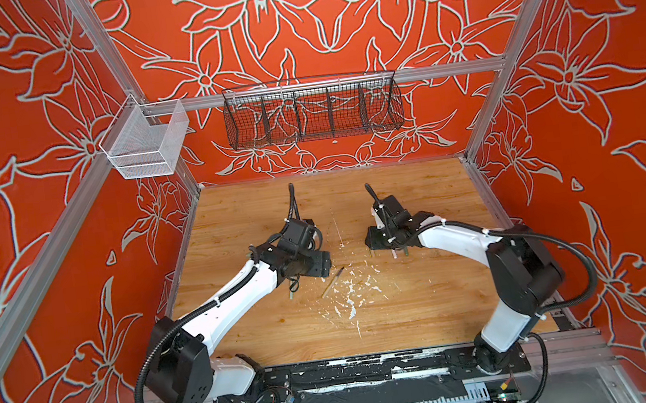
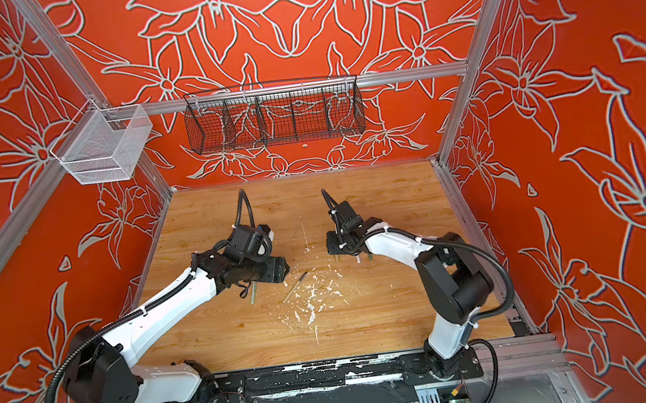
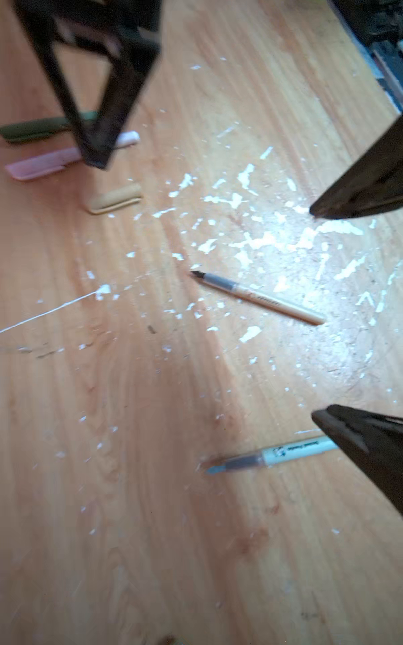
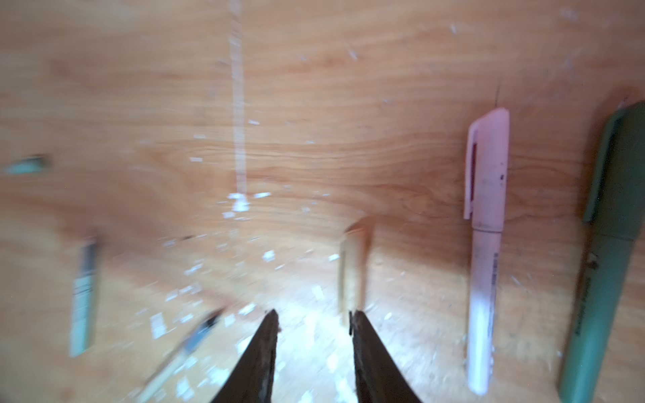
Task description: Insert the pens into the pen caps
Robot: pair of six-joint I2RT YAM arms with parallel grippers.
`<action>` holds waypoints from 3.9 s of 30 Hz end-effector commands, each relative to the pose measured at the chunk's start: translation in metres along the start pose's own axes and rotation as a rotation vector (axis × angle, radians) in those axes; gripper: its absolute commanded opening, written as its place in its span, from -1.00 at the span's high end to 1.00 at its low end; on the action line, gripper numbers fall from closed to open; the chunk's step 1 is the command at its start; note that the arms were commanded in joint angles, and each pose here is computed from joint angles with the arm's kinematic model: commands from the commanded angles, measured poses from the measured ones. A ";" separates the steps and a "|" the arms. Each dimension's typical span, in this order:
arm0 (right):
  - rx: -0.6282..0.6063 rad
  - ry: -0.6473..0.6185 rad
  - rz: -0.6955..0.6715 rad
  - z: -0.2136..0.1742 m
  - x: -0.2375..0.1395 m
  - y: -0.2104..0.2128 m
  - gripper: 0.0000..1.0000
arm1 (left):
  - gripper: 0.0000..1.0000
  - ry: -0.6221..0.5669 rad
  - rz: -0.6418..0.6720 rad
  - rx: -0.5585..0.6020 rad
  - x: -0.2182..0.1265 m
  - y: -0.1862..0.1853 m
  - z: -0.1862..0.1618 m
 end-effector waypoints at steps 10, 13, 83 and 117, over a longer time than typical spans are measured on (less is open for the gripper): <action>-0.077 -0.120 0.187 -0.019 -0.059 0.019 0.14 | -0.29 0.306 0.154 0.110 0.036 -0.010 -0.036; -0.049 -0.163 0.236 -0.027 -0.068 0.015 0.12 | -0.25 0.353 0.175 0.134 0.043 -0.015 -0.037; 0.024 -0.211 0.594 -0.049 -0.084 0.034 -0.02 | 1.00 -0.169 -0.326 0.142 0.003 -0.060 -0.011; 0.061 -0.122 0.731 -0.040 -0.048 0.077 0.95 | 0.92 -0.214 -0.380 0.151 -0.007 -0.066 -0.006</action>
Point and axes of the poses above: each gripper's point midway between its finger pads, its own x axis out along the fingers, its own y axis along the line the jaws close on, z = x × y, the point moved 7 cm from there along -x, back along the fingers, and after that the axes turned 3 degrees about -x, right-handed, at the moved point
